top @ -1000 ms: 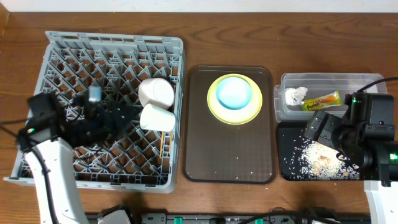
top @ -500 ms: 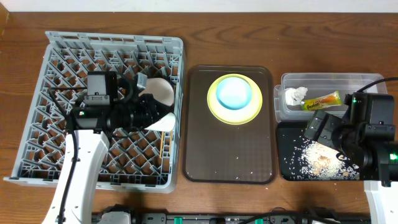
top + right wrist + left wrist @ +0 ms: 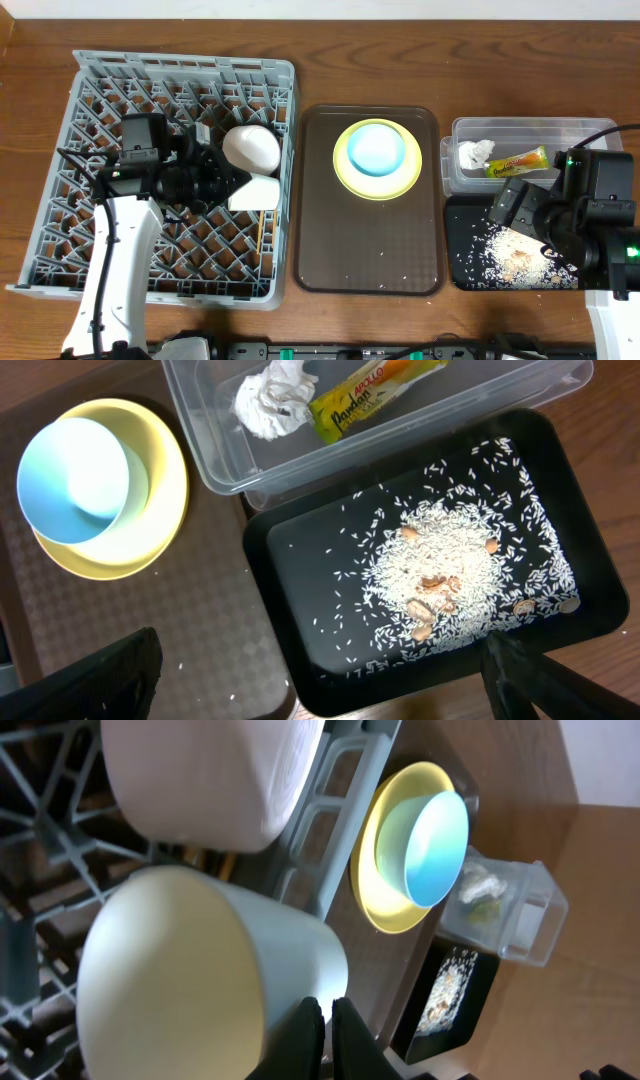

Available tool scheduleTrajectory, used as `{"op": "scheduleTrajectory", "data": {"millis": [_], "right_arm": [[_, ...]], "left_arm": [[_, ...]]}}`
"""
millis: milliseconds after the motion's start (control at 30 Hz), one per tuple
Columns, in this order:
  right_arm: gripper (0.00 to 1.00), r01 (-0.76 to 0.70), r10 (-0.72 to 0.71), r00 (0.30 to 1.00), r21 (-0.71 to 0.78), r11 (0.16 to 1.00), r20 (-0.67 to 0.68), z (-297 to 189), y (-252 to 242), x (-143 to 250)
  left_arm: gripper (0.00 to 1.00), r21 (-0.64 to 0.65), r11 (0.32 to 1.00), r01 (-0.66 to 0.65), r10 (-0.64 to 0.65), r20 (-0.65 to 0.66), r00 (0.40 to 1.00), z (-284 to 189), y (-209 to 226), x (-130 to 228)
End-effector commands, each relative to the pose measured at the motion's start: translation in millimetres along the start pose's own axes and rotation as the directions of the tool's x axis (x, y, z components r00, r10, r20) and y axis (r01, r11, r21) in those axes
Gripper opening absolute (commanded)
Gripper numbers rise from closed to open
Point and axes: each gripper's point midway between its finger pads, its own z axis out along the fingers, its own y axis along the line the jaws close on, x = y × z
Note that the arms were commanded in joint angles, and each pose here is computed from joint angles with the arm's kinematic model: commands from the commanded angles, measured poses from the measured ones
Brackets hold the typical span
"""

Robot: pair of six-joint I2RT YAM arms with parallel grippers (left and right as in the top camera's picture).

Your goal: Sort waste into correct bins and load items into the dishwasher

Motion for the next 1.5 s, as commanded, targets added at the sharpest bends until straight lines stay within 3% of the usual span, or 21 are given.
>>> {"op": "scheduleTrajectory", "data": {"millis": [0,500,667,867,1067,1233,1467], "right_arm": [[0.99,0.004,-0.004,1.000,0.009,1.000,0.006,-0.9,-2.6,-1.8],[0.99,0.004,-0.004,1.000,0.009,1.000,0.006,-0.9,-2.6,-1.8],[0.99,0.004,-0.004,1.000,0.009,1.000,0.006,-0.9,-2.6,-1.8],[0.99,0.004,-0.004,1.000,0.009,1.000,0.006,-0.9,-2.6,-1.8],[0.99,0.004,-0.004,1.000,0.009,1.000,0.006,-0.9,-2.6,-1.8],[0.99,0.004,-0.004,1.000,0.009,1.000,0.006,-0.9,-2.6,-1.8],[0.99,0.004,-0.004,1.000,0.009,1.000,0.006,-0.9,-2.6,-1.8]], "left_arm": [[0.08,0.032,0.999,0.019,-0.019,0.012,1.000,-4.9,0.6,-5.2],[0.08,-0.199,0.964,0.174,-0.160,0.082,0.984,-29.2,68.4,-8.6],[0.08,-0.202,0.959,0.201,-0.179,0.120,0.976,-38.5,74.6,-13.4],[0.08,-0.151,0.981,0.124,-0.098,0.170,0.981,-54.0,48.7,-8.7],[0.08,-0.099,0.994,-0.055,0.079,0.264,0.961,-67.0,8.1,-10.9],[0.08,-0.098,0.989,-0.109,0.129,0.226,0.965,-52.5,-2.9,-6.9],[0.08,-0.341,0.938,0.064,-0.019,0.133,0.991,-24.3,57.7,-5.0]]}}
